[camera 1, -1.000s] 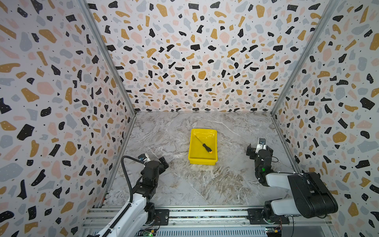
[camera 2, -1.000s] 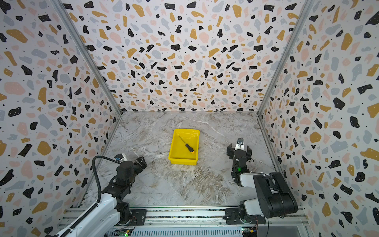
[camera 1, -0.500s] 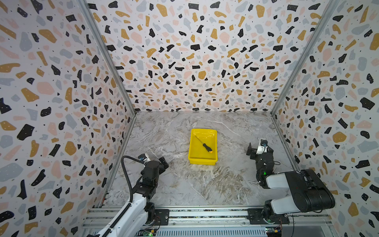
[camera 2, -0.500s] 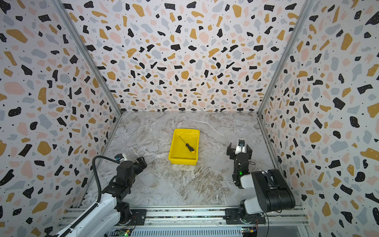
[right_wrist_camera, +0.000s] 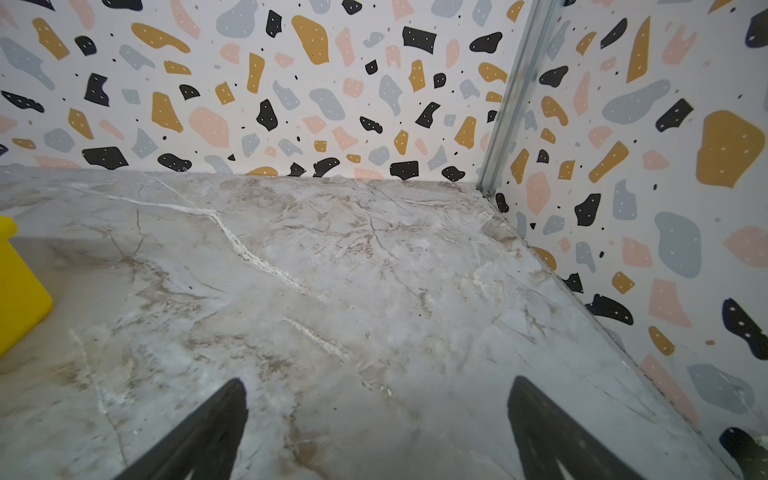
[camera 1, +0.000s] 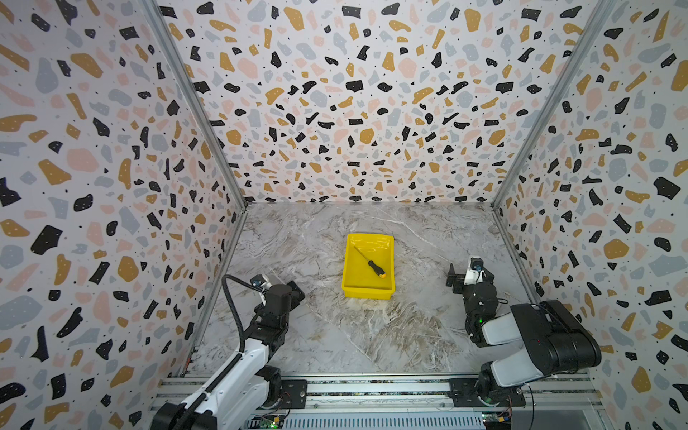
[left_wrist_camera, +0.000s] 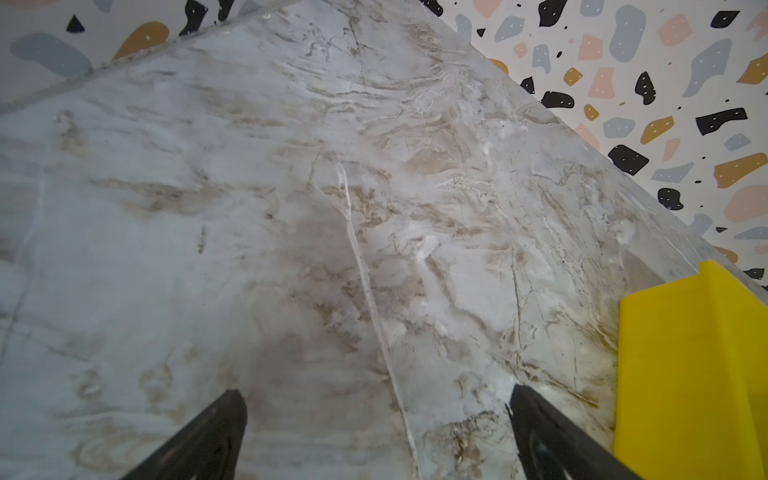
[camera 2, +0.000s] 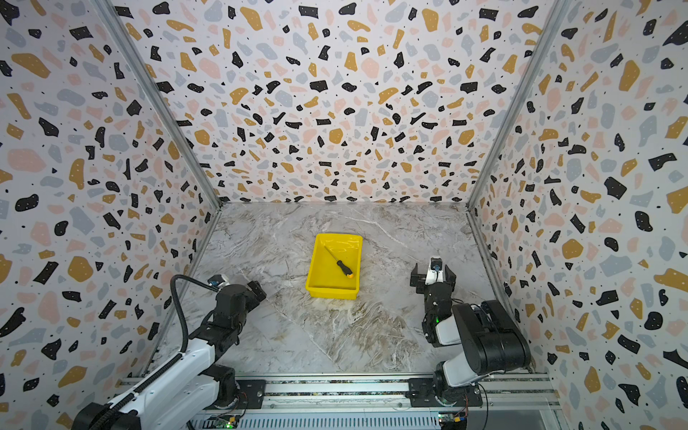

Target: Put the screwdriver in the bin

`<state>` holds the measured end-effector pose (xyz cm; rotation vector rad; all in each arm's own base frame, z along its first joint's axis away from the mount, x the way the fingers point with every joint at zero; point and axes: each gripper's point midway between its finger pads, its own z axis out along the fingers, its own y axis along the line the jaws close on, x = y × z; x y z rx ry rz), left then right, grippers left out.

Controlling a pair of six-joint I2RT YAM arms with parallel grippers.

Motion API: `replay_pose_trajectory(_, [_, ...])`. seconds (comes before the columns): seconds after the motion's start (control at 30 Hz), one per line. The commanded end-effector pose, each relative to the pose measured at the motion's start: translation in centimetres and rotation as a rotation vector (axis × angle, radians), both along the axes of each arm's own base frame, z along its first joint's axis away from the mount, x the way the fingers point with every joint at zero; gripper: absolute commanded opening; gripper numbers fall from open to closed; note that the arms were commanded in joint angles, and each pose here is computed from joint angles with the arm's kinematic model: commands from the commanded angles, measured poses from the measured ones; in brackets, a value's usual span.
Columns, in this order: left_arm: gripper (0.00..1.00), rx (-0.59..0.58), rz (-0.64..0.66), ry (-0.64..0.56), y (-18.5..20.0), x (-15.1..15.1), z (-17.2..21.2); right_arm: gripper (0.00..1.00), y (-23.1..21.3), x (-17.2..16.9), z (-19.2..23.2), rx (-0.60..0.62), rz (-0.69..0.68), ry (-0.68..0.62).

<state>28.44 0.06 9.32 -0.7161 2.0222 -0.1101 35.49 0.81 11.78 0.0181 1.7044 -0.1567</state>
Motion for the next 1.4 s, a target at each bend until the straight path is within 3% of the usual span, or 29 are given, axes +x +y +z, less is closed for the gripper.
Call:
replay_pose_trajectory(0.0, [1.0,0.091,0.039,-0.116,1.0,2.4,4.7,0.99,0.1,0.6,1.5,0.003,0.005,-0.047])
replay_pose_trajectory(0.13, [1.0,0.217,0.1,-0.161,2.4,4.0,8.0,0.99,0.1,0.5,1.5,0.001,0.004,-0.047])
replay_pose_trajectory(0.23, [1.0,0.325,0.062,-0.199,2.3,5.5,9.7,0.99,0.1,0.5,1.5,0.001,0.005,-0.047])
replay_pose_trajectory(0.47, [1.0,0.487,0.06,-0.193,2.8,7.2,8.7,0.99,0.1,0.5,1.5,0.001,0.005,-0.046])
replay_pose_trajectory(0.6, [1.0,0.572,-0.05,-0.161,1.5,8.5,7.3,0.99,0.0,0.5,1.4,0.001,0.005,-0.045])
replay_pose_trajectory(0.73, [1.0,0.599,-0.101,-0.144,1.0,8.8,6.2,0.99,0.1,0.5,1.5,0.002,0.006,-0.046])
replay_pose_trajectory(0.97, [1.0,0.582,-0.119,-0.225,0.8,7.0,4.2,0.99,0.1,0.6,1.5,0.001,0.007,-0.046])
replay_pose_trajectory(1.37, [1.0,0.581,-0.204,-0.262,-0.4,6.8,4.2,0.99,0.0,0.6,1.4,0.004,0.006,-0.043])
